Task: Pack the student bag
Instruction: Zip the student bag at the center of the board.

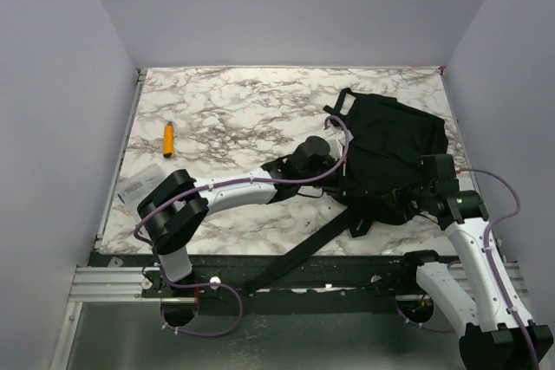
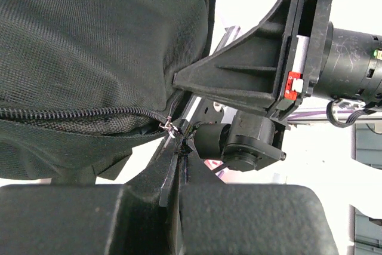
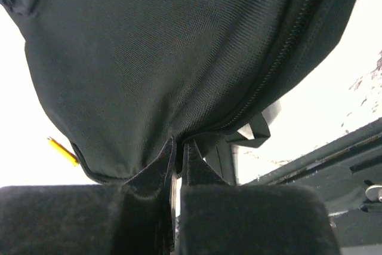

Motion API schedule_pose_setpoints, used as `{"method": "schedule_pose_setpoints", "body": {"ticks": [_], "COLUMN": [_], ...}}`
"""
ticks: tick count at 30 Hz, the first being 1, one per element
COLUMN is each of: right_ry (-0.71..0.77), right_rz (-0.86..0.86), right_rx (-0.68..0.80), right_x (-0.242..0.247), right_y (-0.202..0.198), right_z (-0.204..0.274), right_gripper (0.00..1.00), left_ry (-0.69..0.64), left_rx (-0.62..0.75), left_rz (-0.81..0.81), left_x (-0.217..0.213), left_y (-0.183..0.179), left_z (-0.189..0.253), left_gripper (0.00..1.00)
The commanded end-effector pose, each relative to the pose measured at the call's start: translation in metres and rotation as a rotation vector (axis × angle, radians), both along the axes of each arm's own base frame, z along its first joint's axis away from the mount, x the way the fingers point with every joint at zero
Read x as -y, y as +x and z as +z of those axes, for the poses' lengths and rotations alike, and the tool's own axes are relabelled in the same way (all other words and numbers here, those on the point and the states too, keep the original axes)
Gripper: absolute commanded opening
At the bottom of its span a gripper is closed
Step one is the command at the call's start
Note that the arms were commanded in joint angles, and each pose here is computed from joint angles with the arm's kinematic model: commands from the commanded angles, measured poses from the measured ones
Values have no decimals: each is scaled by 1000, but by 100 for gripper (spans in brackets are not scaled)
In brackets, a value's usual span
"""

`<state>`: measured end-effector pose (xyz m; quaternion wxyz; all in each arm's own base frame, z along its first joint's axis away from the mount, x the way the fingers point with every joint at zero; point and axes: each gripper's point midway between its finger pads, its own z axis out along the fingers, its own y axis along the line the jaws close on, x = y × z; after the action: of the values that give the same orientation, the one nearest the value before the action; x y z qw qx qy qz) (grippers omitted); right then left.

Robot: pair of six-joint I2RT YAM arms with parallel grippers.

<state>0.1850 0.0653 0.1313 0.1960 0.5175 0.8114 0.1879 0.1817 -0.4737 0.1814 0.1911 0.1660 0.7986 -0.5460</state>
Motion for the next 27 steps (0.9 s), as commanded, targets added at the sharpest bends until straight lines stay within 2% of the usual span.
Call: {"method": "schedule_pose_setpoints", "body": {"ticks": [1,5,9,14,18,22,27], "right_ry": [-153,-274,-311,-381,-431,-471,-557], "right_rz": [-92,-44,-3,-11,-44,-70,-110], "right_rx": [89,105,157,251,249,244,229], "right_x": [31,46,48,60,71,80,97], "right_y": [29,30,28,27,23,18,12], "right_z": [12,30,52,97,114,118,130], "right_gripper": [1,0,0,0,0,0,0], "left_ry": [-80,-45,-2,41,31,1,-3], "left_rx": [28,30,35,54,5,39,32], "left_rz": [-8,128,284,360,326,289,304], "left_x": [1,-26,-57,-72,-74,-73,-74], "left_y": [3,48,100,137,136,122,139], "left_z": [31,17,1,-17,-23,-7,-9], "left_gripper": [0,0,0,0,0,0,0]}}
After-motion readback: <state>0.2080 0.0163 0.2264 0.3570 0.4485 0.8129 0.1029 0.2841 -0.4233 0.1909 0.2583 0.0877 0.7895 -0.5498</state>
